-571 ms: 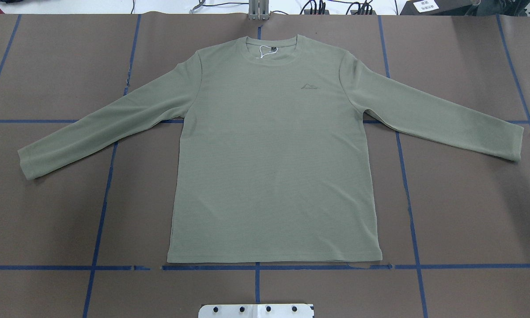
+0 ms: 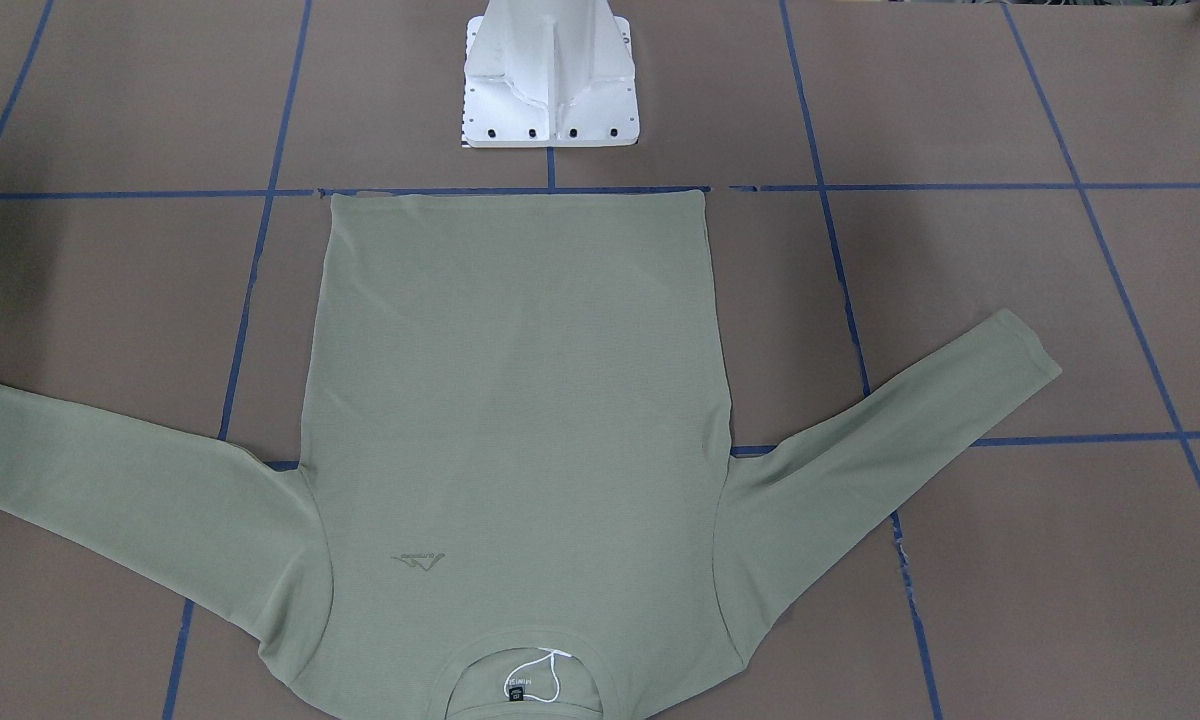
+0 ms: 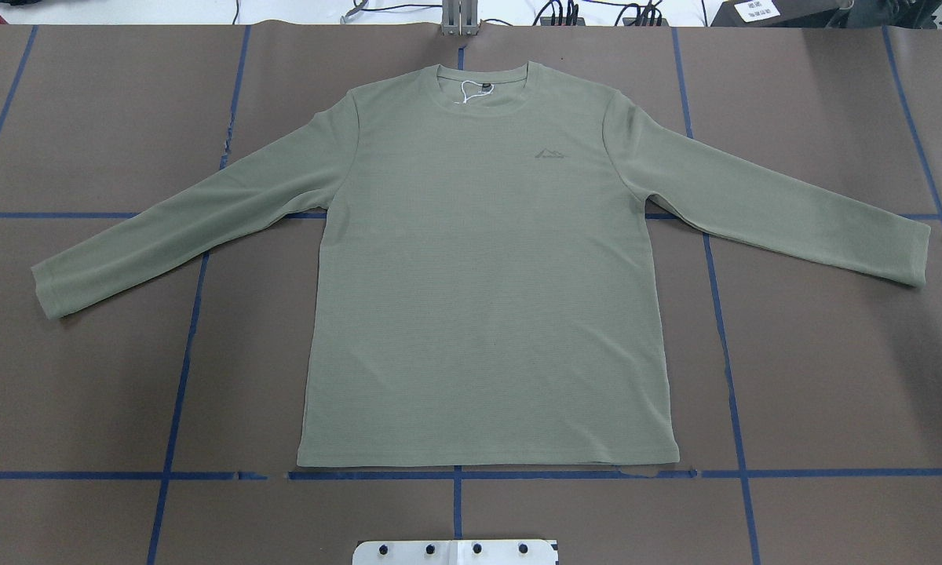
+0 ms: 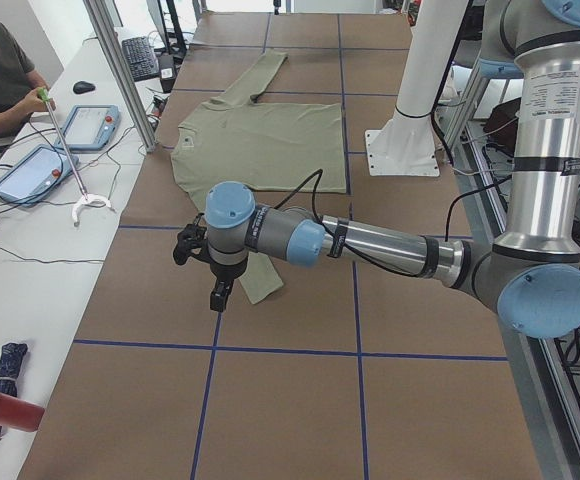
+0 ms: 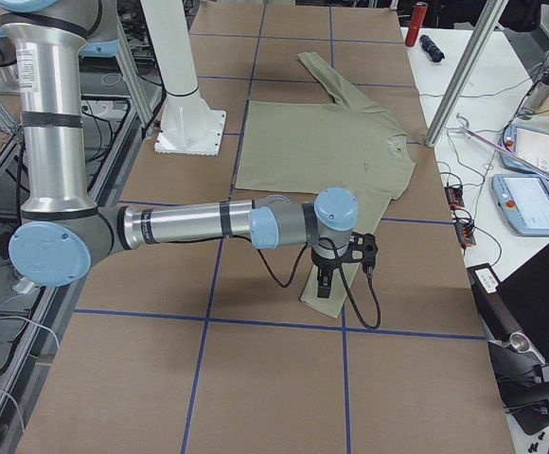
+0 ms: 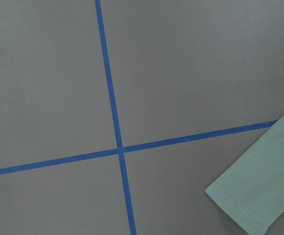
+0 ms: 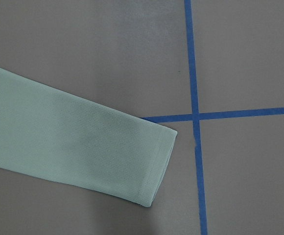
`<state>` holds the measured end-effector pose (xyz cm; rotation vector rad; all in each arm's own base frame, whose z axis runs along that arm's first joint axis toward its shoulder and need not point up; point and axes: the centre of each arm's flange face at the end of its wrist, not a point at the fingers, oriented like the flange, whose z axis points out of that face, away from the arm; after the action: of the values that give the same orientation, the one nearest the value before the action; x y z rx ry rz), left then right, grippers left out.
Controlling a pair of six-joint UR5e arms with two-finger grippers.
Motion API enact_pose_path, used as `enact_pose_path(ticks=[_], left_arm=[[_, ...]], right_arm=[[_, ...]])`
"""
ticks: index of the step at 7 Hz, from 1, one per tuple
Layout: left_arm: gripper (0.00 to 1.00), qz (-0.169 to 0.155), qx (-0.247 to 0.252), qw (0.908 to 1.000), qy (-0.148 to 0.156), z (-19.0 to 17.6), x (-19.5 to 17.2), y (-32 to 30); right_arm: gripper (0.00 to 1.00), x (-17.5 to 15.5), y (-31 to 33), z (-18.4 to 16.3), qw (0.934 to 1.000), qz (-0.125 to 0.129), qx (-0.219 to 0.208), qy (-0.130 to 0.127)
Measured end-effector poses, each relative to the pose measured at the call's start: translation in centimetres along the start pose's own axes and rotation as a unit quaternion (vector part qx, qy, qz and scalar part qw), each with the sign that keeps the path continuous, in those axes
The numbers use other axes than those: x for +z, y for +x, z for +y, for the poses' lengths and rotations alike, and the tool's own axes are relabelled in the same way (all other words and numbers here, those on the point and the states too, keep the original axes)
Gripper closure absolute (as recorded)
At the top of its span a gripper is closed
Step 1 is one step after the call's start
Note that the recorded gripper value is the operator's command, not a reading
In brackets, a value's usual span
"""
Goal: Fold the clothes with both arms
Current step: 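Move the right gripper to the sleeve cuff nearest it and grasp it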
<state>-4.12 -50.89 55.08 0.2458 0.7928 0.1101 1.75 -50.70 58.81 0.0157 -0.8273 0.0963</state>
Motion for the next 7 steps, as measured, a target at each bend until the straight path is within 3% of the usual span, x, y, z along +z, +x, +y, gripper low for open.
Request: enact_pose_path(ticks=[2, 5, 7], left_arm=[[0.00, 0.002, -0.002, 1.0000, -0.002, 0.1, 0.2, 0.0], [0.00, 0.004, -0.002, 1.0000, -0.002, 0.1, 0.4, -0.2], [0.00, 0.004, 0.000, 1.0000, -0.001, -0.2, 0.5, -0.2]], right_arm=[[0.00, 0.6, -0.1, 0.0, 0.9999, -0.012, -0.002, -0.005], [0.00, 5.7, -3.3, -0.6, 0.9967, -0.046, -0.063, -0.023], [0.01, 9.6, -4.3, -4.4, 0.9967, -0.045, -0.051, -0.045]])
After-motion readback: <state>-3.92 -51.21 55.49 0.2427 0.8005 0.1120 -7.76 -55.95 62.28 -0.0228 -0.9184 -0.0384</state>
